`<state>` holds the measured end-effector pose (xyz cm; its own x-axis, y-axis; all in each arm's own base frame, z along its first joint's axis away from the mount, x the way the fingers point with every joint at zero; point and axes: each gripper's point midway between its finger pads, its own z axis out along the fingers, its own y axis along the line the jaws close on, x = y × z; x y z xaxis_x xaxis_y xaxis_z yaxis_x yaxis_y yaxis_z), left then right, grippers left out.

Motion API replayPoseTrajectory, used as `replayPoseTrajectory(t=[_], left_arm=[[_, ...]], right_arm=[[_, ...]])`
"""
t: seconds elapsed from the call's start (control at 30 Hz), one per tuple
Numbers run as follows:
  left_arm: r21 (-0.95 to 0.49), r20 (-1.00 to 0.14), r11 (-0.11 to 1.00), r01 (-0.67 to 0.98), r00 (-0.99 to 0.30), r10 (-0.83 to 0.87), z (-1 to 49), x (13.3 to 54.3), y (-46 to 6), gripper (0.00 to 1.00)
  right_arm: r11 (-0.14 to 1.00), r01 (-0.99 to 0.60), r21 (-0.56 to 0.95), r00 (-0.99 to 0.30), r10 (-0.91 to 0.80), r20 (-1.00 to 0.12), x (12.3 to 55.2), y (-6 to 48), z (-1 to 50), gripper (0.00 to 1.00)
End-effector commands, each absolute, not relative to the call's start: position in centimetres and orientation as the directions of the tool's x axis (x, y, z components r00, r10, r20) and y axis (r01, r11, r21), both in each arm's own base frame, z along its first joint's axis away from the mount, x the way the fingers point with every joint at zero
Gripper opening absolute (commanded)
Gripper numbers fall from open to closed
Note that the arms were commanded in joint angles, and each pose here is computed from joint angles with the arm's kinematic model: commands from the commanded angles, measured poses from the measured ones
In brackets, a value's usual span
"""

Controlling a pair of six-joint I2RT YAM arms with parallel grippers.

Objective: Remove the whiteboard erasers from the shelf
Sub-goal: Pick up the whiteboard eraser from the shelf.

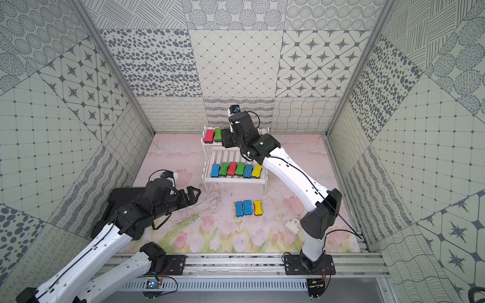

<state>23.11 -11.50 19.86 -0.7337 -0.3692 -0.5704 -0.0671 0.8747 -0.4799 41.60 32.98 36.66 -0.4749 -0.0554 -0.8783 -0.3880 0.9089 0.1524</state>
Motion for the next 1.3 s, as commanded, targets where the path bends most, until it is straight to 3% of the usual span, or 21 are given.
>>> replayPoseTrajectory(t=[0.0, 0.87, 1.27], left_arm=[[-0.481, -0.582, 0.875, -0.051, -0.728, -0.362, 20.5, 23.2, -11.5, 1.00], [-0.464, -0.583, 0.883, -0.069, -0.726, -0.363, 20.0, 23.3, -10.9, 1.00], [-0.469, -0.581, 0.880, -0.073, -0.725, -0.370, 20.0, 23.1, -10.8, 0.99]], right_arm=[[0.936, -0.351, 0.008, -0.475, -0.171, -0.863, 43.1, 31.9, 35.3, 0.63], [0.933, -0.360, -0.002, -0.532, -0.206, -0.821, 45.2, 33.5, 32.4, 0.59], [0.943, -0.331, 0.042, -0.557, -0.159, -0.815, 45.1, 32.8, 32.3, 0.37]])
